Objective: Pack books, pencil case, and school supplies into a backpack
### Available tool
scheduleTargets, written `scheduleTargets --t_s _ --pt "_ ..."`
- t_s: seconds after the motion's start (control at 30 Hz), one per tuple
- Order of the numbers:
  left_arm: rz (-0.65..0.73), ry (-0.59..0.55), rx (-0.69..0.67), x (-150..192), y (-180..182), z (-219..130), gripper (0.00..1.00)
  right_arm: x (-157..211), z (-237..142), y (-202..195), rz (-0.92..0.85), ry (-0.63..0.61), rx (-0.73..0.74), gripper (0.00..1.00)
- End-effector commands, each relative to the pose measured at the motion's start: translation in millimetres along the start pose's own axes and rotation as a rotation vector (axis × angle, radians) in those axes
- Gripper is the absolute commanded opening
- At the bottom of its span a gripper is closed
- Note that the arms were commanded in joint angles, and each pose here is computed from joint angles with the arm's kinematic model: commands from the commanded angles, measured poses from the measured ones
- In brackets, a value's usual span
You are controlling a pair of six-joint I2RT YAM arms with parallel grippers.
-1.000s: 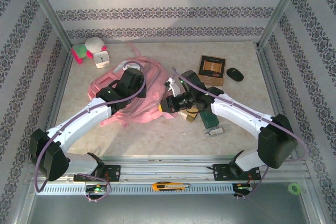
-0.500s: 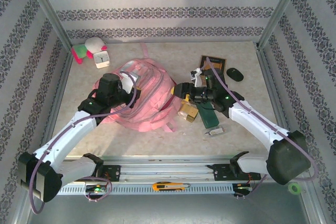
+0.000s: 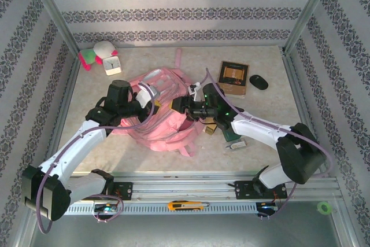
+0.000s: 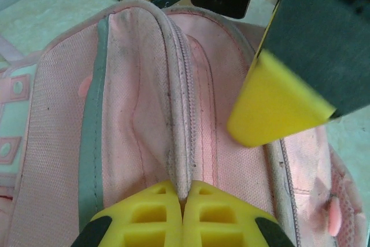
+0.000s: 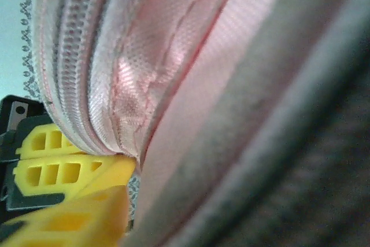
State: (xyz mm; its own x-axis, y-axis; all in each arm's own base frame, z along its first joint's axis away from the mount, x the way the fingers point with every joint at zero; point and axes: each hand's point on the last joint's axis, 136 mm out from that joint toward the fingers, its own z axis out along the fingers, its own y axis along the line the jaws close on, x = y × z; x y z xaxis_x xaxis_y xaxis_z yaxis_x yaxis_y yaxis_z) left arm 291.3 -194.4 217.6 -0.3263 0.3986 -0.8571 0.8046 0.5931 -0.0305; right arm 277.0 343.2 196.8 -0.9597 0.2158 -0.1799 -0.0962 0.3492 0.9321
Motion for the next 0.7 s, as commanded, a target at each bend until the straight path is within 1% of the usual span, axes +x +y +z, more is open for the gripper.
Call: scheduleTargets --t_s 0.0,0.03,0.07,0.1,0.17,0.2,0.27,0.33,0.4,0.47,0.53,0.6,0.67 --pt "0.107 -0.110 -0.080 -48 19 -12 0.00 -19 -3 19 -0.009 -0.177 -0.037 0.21" --pt "0.083 -0.082 -0.148 -45 34 -10 0.02 -20 -7 15 0.003 -0.237 -0.020 0.07" --pt "0.064 -0.050 -0.193 -42 45 -10 0.03 -21 -12 15 0.013 -0.297 -0.013 0.00" --pt "0.044 -0.030 -0.220 -41 51 -11 0.05 -21 -16 17 0.006 -0.343 -0.011 0.00" --pt "-0.006 -0.012 -0.246 -44 55 -17 0.15 -22 -22 23 -0.013 -0.429 0.007 0.00" --pt "-0.020 -0.018 -0.234 -47 49 -23 0.25 -22 -24 25 -0.019 -0.460 0.013 0.00" --pt "-0.116 -0.081 -0.217 -60 36 -43 0.44 -26 -25 29 -0.024 -0.531 0.029 0.00" --pt "-0.186 -0.136 -0.170 -61 16 -59 0.56 -31 -22 32 -0.019 -0.573 0.029 0.00" --pt "-0.261 -0.139 -0.140 -49 1 -70 0.66 -36 -16 42 -0.018 -0.581 0.006 0.00" --pt "-0.336 -0.082 -0.129 -24 -11 -74 0.67 -39 -7 52 -0.031 -0.574 -0.012 0.00" --pt "-0.430 -0.044 -0.112 -1 -20 -74 0.65 -41 -2 60 -0.048 -0.575 -0.019 0.00" --pt "-0.568 -0.033 -0.098 17 -28 -71 0.62 -42 -1 64 -0.044 -0.609 -0.020 0.00" --pt "-0.676 -0.045 -0.098 28 -33 -69 0.60 -43 -2 66 -0.045 -0.650 -0.017 0.00"
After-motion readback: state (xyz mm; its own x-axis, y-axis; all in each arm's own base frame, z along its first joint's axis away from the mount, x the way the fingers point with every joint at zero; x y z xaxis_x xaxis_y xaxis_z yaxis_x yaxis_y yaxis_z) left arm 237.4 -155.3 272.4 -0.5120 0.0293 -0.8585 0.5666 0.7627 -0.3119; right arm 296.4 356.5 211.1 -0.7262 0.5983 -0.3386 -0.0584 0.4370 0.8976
